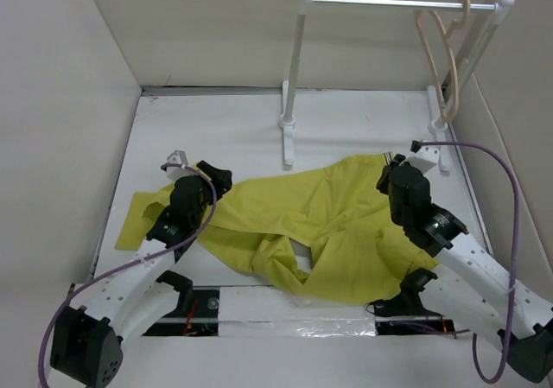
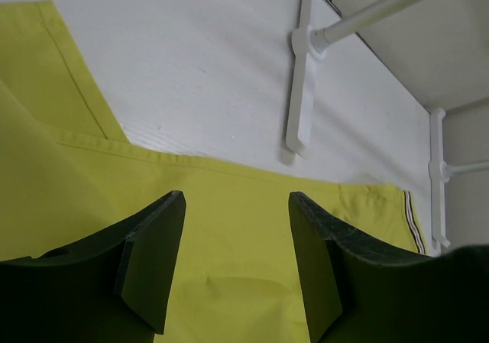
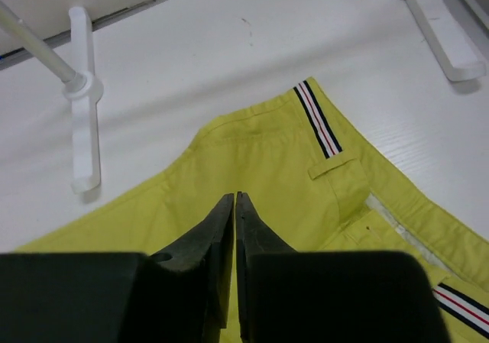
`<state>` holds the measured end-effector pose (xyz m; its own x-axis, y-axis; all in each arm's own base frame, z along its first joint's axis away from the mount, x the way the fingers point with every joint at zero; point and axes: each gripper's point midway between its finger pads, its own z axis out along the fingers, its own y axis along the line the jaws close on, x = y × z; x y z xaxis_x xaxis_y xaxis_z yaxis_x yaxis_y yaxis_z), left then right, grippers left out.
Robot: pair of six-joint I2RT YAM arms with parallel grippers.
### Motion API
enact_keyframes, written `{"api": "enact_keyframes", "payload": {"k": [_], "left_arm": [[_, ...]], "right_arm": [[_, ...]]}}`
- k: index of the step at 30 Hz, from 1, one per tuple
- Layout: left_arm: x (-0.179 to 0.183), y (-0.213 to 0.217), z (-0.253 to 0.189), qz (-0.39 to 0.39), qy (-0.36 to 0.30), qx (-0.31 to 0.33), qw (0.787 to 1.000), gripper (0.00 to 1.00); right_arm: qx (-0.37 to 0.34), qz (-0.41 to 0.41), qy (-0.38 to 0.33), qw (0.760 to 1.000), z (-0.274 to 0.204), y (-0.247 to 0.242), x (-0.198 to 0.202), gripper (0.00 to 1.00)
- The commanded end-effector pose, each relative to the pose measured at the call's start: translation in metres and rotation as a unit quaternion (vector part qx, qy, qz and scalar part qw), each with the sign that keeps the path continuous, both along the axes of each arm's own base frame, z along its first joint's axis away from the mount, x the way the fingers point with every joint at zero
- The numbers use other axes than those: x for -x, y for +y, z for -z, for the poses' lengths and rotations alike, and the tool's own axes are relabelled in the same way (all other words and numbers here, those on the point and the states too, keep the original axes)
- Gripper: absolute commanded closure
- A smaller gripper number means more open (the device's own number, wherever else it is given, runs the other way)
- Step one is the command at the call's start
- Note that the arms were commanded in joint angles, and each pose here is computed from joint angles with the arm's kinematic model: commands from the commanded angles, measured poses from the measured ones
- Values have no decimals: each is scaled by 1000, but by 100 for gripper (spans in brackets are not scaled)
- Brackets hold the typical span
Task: Place the trousers on the hanger
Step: Flatten out the trousers at the center of the board.
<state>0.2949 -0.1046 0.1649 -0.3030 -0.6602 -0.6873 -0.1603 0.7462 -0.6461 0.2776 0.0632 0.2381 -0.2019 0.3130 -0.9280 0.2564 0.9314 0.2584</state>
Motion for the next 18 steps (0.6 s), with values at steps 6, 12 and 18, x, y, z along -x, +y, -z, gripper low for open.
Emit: {"api": "enact_keyframes", "payload": {"k": [6,12,18], "left_arm": [[-12,-64,-3,137,-41,16,990,56],[-8,-123,-33,189,-87,-31,978,59],[-11,-125,-41,191,-123,-45,973,58]], "right_arm": [[-34,-5,0,999,25,-40,-95,63],[-43,-19,83,995,77,-72,-151,40],[-91,-48,162,981,136,-84,-176,38]]}}
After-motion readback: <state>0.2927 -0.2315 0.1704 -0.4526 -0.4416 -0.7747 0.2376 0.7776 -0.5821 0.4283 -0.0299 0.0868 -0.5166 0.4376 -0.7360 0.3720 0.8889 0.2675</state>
